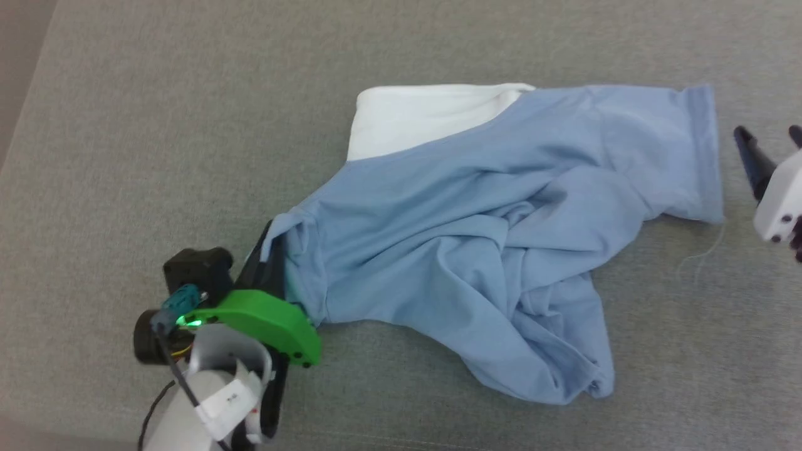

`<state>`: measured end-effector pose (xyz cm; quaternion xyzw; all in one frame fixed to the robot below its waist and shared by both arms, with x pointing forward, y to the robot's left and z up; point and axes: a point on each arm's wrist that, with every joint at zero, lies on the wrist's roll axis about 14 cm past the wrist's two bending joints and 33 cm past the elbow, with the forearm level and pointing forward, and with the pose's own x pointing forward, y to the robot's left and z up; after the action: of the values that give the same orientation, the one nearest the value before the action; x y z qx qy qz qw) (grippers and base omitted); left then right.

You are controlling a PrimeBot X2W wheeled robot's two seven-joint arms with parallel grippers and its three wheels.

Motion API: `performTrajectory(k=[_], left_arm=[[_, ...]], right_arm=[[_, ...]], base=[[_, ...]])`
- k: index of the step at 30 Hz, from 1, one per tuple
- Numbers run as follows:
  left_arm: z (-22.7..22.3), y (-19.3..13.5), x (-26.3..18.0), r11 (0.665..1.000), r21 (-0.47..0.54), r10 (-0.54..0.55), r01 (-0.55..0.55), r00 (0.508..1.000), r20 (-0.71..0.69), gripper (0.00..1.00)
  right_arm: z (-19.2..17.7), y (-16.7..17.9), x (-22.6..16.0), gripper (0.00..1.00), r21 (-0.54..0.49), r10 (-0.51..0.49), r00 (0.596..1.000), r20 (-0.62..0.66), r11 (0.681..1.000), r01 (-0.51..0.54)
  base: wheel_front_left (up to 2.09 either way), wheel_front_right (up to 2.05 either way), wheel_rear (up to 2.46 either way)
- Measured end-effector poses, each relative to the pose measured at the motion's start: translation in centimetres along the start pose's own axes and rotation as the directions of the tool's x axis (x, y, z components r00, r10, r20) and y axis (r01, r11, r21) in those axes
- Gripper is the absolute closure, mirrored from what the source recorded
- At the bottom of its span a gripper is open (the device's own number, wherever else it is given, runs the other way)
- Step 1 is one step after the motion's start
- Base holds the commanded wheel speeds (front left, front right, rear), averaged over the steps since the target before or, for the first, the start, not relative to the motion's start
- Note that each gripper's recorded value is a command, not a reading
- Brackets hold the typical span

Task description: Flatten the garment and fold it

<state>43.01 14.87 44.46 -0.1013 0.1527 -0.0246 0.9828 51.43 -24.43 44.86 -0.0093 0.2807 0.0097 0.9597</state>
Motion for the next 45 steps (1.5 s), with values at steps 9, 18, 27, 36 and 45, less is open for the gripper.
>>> performTrajectory(k=[9, 18, 27, 36, 45], left_arm=[[-1.6, 0.5, 0.6, 0.999, -0.015, 0.03, -0.031, 0.999, -0.038, 1.0], [-3.1, 2.3, 0.2, 0.996, -0.011, 0.086, -0.087, 0.993, -0.076, 1.0], [-1.9, 3.0, -0.3, 0.995, 0.002, 0.095, -0.095, 0.994, -0.047, 1.0], [4.1, 1.0, -0.5, 1.0, 0.005, 0.0, -0.001, 0.99, 0.142, 1.0], [18.0, -3.1, -0.4, 0.982, 0.147, -0.17, 0.12, 0.902, 0.397, 1.0]], right_arm=[[-2.4, 0.5, 5.0, 0.0, -0.04, -0.009, 0.991, -0.135, 0.999, 0.004], [-4.7, 2.6, 8.0, 0.11, 0.006, 0.039, 0.968, -0.248, 0.999, -0.039], [-3.4, 3.8, 6.9, 1.0, 0.038, 0.07, 0.975, -0.21, 0.997, -0.064], [3.2, 5.1, 2.6, 1.0, 0.12, 0.097, 0.984, 0.146, 0.986, -0.115], [14.1, 7.4, -5.3, 1.0, 0.061, 0.126, 0.867, 0.483, 0.982, -0.177]], base=[[0.0, 0.0, 0.0], [0.0, 0.0, 0.0], [0.0, 0.0, 0.0], [0.0, 0.0, 0.0], [0.0, 0.0, 0.0]])
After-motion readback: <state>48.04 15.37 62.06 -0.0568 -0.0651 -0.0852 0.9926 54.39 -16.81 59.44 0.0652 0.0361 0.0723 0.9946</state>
